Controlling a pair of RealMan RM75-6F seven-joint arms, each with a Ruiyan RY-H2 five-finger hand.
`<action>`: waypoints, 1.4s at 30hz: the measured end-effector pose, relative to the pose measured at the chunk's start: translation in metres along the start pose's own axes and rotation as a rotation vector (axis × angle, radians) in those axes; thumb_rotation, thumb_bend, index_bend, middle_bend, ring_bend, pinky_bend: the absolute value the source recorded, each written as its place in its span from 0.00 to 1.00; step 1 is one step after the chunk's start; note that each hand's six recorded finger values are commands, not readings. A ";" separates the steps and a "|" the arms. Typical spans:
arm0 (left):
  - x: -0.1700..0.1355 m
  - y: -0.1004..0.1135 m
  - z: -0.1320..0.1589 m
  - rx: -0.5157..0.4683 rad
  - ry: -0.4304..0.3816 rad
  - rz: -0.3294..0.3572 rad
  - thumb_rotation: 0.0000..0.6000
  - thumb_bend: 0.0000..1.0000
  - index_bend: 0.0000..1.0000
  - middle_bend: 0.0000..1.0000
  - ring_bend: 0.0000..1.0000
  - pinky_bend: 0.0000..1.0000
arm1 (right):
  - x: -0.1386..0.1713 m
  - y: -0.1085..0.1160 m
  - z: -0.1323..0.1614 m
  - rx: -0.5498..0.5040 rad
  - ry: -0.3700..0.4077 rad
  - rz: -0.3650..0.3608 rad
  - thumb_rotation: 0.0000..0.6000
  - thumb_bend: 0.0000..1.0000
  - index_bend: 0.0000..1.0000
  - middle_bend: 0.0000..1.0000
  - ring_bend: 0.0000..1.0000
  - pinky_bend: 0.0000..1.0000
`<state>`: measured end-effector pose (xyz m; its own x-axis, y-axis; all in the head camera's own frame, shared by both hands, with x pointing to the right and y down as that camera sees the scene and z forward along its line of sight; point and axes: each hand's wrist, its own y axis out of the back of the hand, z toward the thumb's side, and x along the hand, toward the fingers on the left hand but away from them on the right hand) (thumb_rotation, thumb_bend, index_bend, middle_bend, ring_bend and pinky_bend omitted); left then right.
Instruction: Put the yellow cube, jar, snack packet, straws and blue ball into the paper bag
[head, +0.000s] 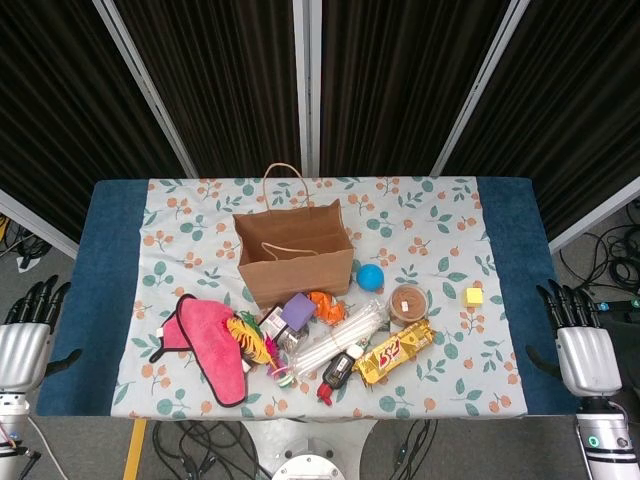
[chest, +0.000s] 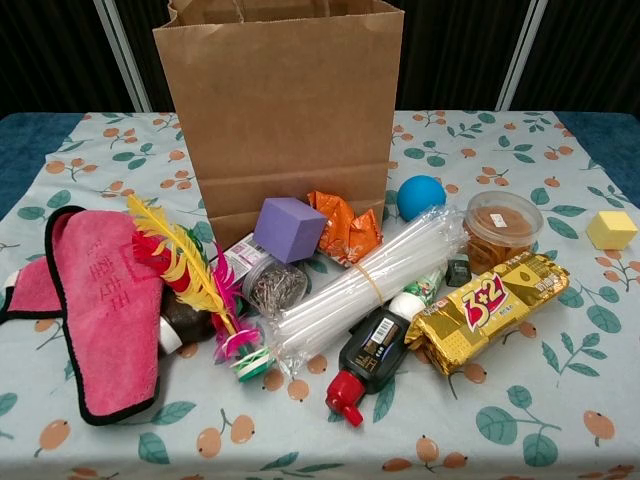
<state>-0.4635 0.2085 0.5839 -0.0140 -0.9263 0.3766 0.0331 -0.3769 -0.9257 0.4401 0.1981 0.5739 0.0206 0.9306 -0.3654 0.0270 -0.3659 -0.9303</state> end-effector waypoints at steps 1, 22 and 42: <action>-0.001 0.000 0.000 0.000 0.001 -0.002 1.00 0.09 0.08 0.12 0.06 0.19 | 0.000 0.000 0.000 -0.002 0.000 0.003 1.00 0.14 0.05 0.03 0.00 0.00; -0.002 -0.010 0.008 -0.051 -0.038 -0.031 1.00 0.09 0.08 0.12 0.06 0.19 | -0.056 -0.001 -0.006 -0.031 -0.122 0.091 1.00 0.18 0.25 0.27 0.11 0.13; -0.006 -0.009 0.010 -0.093 -0.074 -0.042 1.00 0.09 0.08 0.14 0.06 0.19 | -0.133 -0.069 0.025 0.121 -0.178 0.245 1.00 0.18 0.34 0.33 0.49 0.60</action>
<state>-0.4541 0.2174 0.5907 0.0607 -0.9086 0.4132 -0.0591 -0.4165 -0.9072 0.4102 0.1001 0.6855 -0.1631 0.8062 -0.5687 -0.0764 -0.5850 -0.8074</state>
